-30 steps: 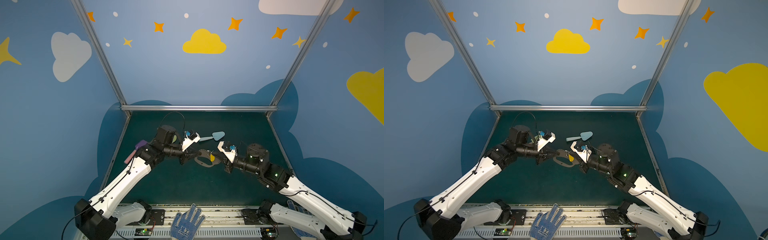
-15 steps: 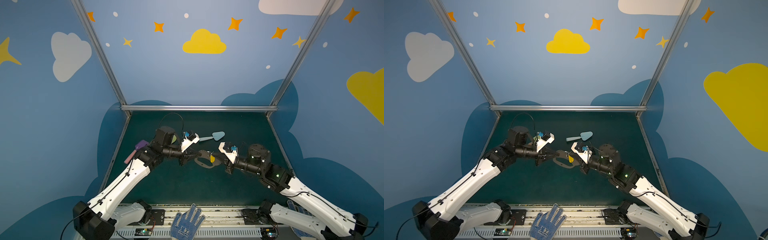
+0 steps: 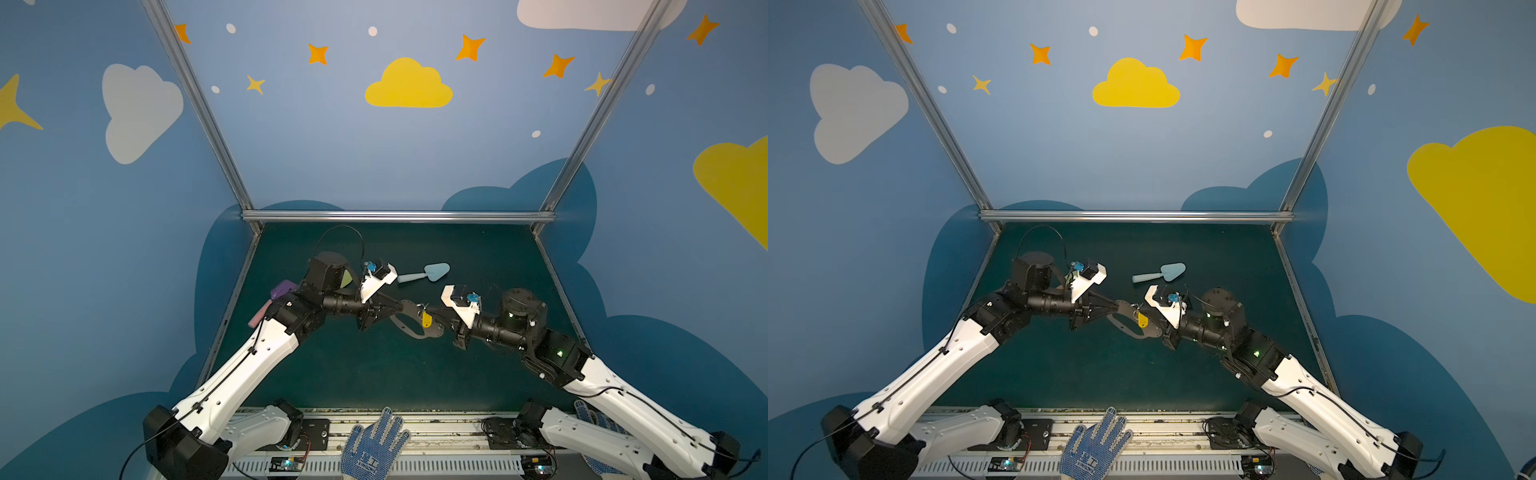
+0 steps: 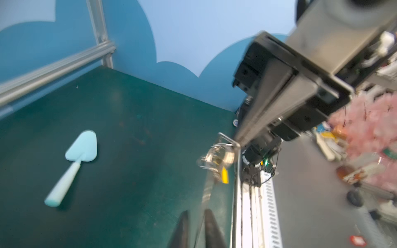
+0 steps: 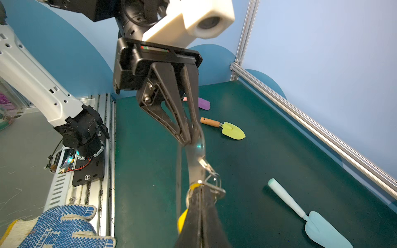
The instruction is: Put the keys on the keyring
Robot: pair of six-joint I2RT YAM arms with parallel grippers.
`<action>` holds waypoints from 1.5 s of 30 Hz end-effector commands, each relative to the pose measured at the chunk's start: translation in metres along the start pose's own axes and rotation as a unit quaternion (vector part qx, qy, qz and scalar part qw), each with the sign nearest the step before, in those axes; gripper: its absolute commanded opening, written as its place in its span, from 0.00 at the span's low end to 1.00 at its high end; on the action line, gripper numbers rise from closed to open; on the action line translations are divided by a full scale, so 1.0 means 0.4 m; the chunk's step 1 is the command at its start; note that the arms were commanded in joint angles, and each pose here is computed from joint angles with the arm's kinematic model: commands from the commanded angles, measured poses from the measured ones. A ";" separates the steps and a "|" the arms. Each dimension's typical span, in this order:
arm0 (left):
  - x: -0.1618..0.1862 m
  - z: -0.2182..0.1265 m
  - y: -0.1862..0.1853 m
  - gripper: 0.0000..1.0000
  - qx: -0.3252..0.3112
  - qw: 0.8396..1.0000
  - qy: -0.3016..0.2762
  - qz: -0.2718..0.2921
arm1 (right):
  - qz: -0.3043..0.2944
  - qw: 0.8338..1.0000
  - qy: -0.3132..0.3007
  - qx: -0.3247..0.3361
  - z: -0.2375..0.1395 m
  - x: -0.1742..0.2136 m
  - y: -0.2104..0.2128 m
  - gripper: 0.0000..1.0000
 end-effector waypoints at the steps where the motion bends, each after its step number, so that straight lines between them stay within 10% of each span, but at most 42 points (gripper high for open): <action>1: 0.002 -0.010 0.007 0.25 -0.019 1.000 -0.002 -0.002 | -0.011 0.999 -0.030 -0.005 -0.024 -0.042 0.004 0.00; 45: -0.059 -0.001 -0.080 0.46 0.042 0.987 -0.106 0.109 | 0.066 0.986 -0.095 -0.116 -0.044 -0.063 0.010 0.00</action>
Point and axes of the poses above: each gripper's point midway between its finger pads, its own z axis out along the fingers, its own y axis along the line the jaws close on, x = y × z, the point moved 7 cm from there along -z, back along the fingers, and after that the axes turned 1 degree about z, right-handed, at the moved point
